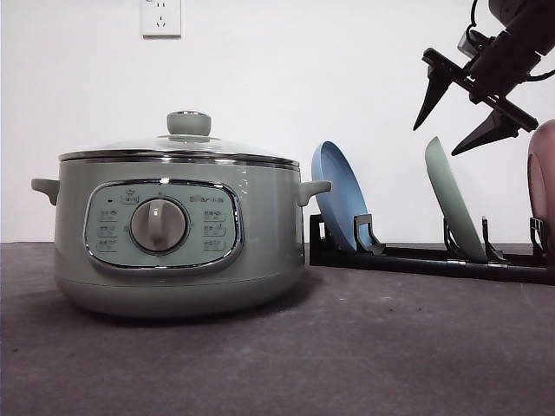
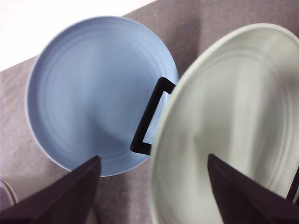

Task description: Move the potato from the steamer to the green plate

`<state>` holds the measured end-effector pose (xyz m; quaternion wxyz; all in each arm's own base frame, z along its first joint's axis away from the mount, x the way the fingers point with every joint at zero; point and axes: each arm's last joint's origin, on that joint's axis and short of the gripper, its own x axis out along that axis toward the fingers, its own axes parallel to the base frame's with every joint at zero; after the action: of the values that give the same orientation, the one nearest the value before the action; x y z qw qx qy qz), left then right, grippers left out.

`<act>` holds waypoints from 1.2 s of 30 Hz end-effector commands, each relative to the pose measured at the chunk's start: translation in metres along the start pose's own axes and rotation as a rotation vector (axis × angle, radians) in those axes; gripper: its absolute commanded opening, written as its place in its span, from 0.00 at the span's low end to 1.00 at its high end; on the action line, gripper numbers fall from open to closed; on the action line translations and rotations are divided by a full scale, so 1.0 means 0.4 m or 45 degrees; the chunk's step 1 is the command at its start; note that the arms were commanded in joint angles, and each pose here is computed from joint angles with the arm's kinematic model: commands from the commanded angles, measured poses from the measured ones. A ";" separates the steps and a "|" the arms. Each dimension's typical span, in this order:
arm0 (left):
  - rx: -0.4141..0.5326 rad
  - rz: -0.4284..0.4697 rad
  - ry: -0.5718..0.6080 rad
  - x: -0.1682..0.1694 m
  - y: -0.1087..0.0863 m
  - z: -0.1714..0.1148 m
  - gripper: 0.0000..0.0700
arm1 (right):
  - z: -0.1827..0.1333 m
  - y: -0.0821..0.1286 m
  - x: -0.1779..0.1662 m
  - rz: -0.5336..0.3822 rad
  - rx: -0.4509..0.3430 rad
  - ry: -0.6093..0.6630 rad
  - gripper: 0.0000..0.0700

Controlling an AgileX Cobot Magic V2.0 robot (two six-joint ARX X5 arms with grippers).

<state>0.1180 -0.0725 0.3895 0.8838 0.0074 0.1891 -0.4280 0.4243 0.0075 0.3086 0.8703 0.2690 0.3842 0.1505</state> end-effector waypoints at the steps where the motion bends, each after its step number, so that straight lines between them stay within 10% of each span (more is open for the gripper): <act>1: 0.012 -0.010 -0.024 -0.004 -0.004 0.013 1.00 | 0.011 -0.007 0.018 -0.001 0.006 -0.004 0.56; 14: 0.012 -0.010 -0.025 -0.004 -0.004 0.013 1.00 | 0.007 -0.019 0.035 -0.010 0.002 0.015 0.01; 36: 0.011 -0.010 -0.023 -0.004 -0.004 0.013 1.00 | 0.046 0.079 -0.097 0.122 0.006 -0.107 0.01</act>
<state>0.1179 -0.0724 0.3892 0.8835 0.0067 0.1910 -0.4277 0.4117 0.0086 0.3464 0.8710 0.2924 0.3543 0.1740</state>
